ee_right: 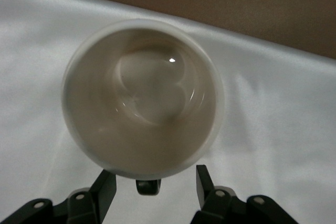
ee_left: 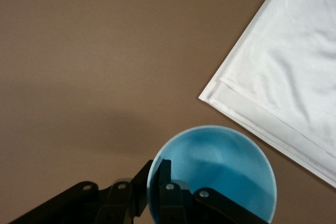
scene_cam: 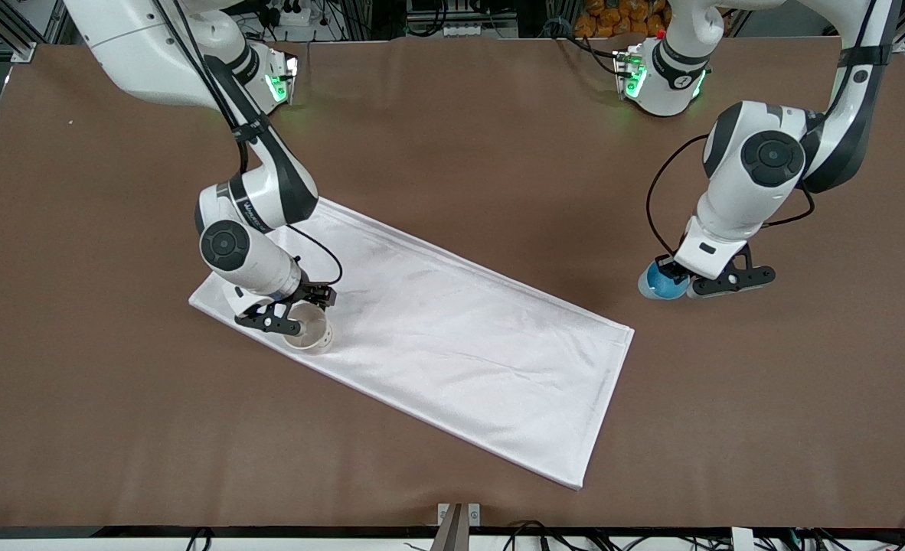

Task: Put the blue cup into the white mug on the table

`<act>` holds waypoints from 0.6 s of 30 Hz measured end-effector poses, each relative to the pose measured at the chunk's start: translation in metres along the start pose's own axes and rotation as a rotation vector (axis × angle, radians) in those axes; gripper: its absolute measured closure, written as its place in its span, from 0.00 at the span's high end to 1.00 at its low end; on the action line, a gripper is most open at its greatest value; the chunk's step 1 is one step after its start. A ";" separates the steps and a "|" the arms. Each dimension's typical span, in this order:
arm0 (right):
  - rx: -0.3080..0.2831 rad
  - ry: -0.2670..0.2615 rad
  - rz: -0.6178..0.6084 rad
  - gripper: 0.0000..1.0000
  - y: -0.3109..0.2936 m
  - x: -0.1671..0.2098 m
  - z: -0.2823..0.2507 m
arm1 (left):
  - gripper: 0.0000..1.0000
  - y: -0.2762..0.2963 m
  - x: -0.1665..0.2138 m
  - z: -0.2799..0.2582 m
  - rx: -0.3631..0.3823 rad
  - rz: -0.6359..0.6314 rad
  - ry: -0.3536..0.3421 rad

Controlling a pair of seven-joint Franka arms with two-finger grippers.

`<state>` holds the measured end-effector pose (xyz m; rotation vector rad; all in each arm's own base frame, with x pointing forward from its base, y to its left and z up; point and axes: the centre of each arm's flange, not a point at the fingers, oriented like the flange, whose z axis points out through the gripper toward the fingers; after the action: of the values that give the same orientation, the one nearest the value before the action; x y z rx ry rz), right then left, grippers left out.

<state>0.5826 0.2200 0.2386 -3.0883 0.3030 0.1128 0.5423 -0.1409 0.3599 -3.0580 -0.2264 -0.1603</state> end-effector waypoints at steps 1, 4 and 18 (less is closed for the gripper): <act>0.000 -0.001 0.000 0.68 0.000 0.000 0.001 | 0.09 0.000 -0.001 -0.001 0.000 0.000 0.000; 0.000 -0.001 0.000 0.49 0.000 0.000 0.001 | 0.09 -0.001 -0.003 0.000 0.002 0.001 -0.002; 0.016 0.018 -0.077 0.19 -0.051 -0.012 -0.026 | 0.09 -0.002 -0.006 0.006 0.004 0.002 -0.010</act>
<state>0.5823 0.2716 0.2668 -3.0822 0.1849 0.0801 0.5363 -0.1396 0.3538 -3.0554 -0.2237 -0.1439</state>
